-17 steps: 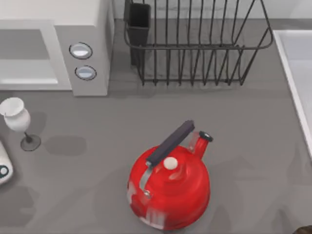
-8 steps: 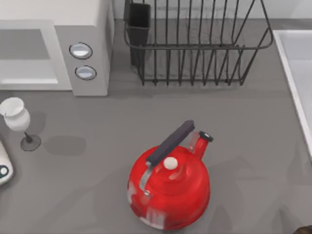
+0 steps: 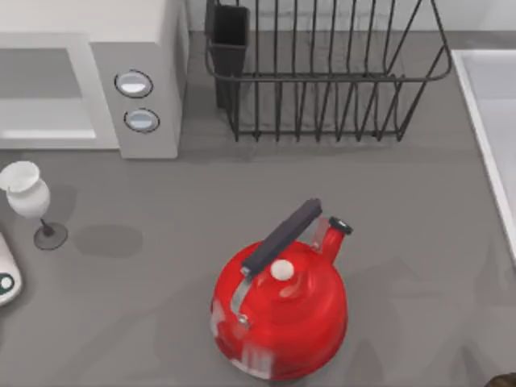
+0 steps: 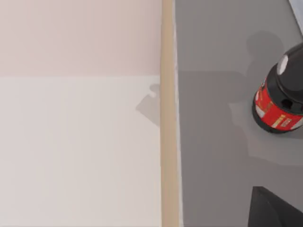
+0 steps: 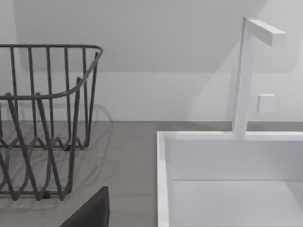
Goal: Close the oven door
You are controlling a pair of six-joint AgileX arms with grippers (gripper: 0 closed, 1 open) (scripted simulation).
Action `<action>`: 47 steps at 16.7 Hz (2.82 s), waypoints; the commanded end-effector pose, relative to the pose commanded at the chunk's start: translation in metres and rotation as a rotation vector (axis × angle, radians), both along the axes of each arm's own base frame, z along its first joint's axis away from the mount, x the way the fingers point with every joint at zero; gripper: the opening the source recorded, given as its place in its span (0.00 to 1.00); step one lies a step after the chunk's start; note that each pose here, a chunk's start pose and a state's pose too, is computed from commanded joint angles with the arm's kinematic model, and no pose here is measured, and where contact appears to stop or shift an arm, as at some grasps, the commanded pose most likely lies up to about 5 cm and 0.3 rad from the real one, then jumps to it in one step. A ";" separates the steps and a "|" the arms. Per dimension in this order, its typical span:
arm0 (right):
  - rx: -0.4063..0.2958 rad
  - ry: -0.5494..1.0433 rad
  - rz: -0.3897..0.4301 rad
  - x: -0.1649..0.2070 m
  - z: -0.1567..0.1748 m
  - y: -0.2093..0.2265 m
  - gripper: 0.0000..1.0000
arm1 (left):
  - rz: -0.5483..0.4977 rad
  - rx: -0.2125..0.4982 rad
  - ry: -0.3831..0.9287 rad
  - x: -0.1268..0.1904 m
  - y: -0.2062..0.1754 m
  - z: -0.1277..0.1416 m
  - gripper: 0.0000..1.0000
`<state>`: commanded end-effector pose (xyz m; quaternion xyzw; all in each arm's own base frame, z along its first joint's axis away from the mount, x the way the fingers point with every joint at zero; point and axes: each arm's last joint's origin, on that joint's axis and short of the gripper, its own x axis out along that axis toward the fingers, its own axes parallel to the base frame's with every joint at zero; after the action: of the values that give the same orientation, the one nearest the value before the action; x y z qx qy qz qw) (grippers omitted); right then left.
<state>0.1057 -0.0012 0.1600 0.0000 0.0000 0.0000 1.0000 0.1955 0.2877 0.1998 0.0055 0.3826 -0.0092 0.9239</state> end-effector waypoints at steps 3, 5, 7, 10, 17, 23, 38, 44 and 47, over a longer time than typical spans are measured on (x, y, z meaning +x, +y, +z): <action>0.000 0.000 0.000 0.000 0.000 0.000 1.00 | 0.001 0.012 -0.008 0.000 0.000 -0.035 0.00; 0.000 0.000 0.000 0.000 0.000 0.000 1.00 | 0.001 0.001 -0.002 -0.002 -0.003 -0.051 0.00; 0.000 0.000 0.000 0.000 0.000 0.000 1.00 | 0.001 -0.003 0.000 -0.003 -0.003 -0.056 0.00; 0.000 0.000 0.000 0.000 0.000 0.000 1.00 | -0.003 -0.002 -0.001 -0.002 -0.004 -0.054 0.00; 0.000 0.000 0.000 0.000 0.000 0.000 1.00 | -0.004 -0.004 0.006 0.001 -0.064 -0.052 0.00; 0.000 0.000 0.000 0.000 0.000 0.000 1.00 | -0.003 -0.002 -0.001 -0.004 -0.104 -0.054 0.00; 0.000 0.000 0.000 0.000 0.000 0.000 1.00 | -0.005 0.005 -0.006 -0.007 -0.198 -0.054 0.00; 0.000 0.000 0.000 0.000 0.000 0.000 1.00 | 0.012 0.020 -0.037 -0.001 -0.199 -0.044 0.00; 0.000 0.000 0.000 0.000 0.000 0.000 1.00 | 0.017 0.018 -0.027 0.001 -0.206 -0.044 0.00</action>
<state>0.1057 -0.0012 0.1600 0.0000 0.0000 0.0000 1.0000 0.1962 0.0818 0.1557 0.0108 0.3700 0.0024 0.9290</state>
